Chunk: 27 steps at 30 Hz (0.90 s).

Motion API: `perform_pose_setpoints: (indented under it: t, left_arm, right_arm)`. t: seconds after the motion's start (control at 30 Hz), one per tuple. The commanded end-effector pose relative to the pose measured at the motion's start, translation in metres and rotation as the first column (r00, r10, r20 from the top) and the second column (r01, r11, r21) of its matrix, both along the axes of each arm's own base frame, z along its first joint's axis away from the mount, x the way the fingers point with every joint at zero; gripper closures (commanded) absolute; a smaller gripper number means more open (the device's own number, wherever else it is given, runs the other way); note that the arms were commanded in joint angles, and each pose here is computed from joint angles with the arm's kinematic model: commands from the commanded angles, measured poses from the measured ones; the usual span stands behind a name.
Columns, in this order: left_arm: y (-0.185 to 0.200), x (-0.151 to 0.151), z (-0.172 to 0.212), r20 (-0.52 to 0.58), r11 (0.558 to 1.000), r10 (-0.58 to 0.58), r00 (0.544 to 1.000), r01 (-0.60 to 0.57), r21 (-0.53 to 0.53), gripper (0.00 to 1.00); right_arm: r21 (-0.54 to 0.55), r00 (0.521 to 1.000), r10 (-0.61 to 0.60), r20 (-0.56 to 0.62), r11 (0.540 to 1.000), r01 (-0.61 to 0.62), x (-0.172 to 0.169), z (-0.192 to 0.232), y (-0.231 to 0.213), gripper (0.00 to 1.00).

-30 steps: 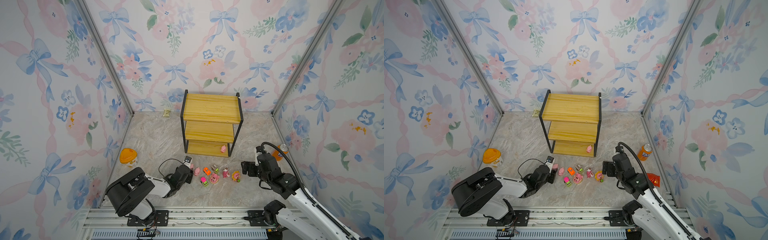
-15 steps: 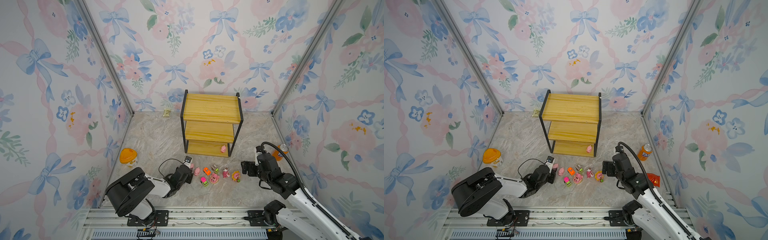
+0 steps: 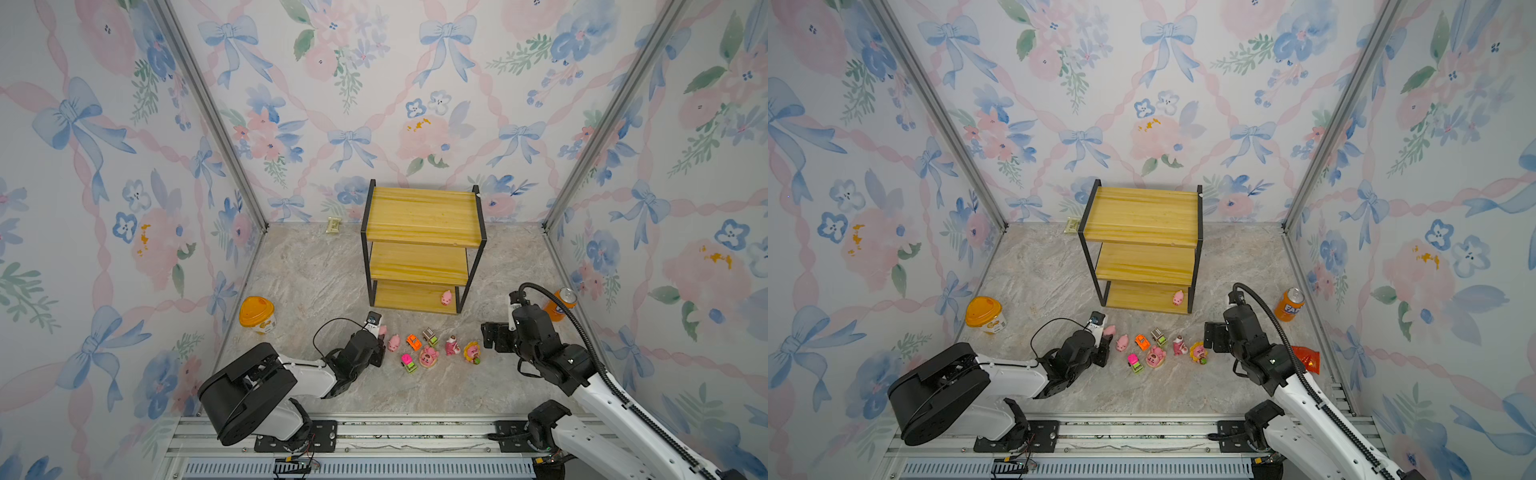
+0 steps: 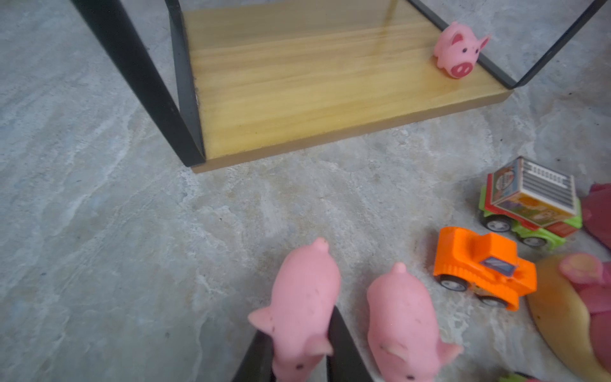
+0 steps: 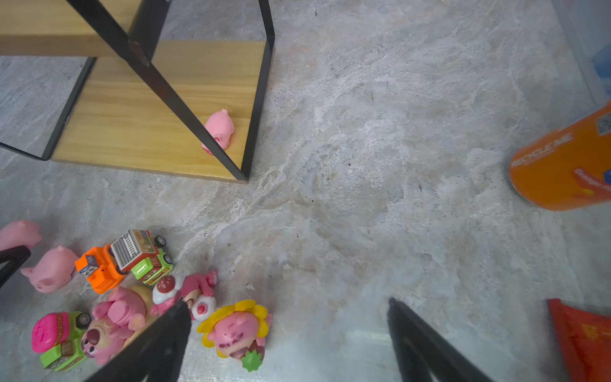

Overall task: Place and organize the plastic toys onto the shelf
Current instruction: 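Lower the left gripper onto the nearer pink pig and close on it, then lift the pink pig with the left gripper and carry it onto the bottom shelf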

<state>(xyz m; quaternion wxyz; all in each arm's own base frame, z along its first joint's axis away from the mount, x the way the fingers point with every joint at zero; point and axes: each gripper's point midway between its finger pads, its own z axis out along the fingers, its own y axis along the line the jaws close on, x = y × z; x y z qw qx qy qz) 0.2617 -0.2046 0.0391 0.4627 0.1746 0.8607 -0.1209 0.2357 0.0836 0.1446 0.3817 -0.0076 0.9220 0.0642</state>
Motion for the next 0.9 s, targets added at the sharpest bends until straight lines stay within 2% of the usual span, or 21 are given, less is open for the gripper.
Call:
perform_pose_setpoints:
  t: [0.0, 0.57, 0.87]
  left_arm:
    - [0.001, -0.003, 0.001, -0.003, 1.0, 0.002, 1.0, -0.002, -0.012, 0.77]
    - [0.006, -0.004, 0.008, 0.022, 1.0, 0.007, 1.0, -0.007, -0.013, 0.8]
    - [-0.018, 0.016, 0.029, 0.065, 0.999, -0.014, 0.998, 0.017, -0.033, 0.8]
  right_arm:
    - [0.013, 1.0, 0.005, 0.025, 1.0, -0.006, 0.004, 0.01, 0.002, 0.05]
    - [0.021, 1.0, -0.012, 0.028, 1.0, 0.012, -0.001, 0.01, -0.003, 0.05]
    - [0.034, 0.999, -0.035, 0.033, 0.999, 0.034, -0.003, 0.012, -0.007, 0.05]
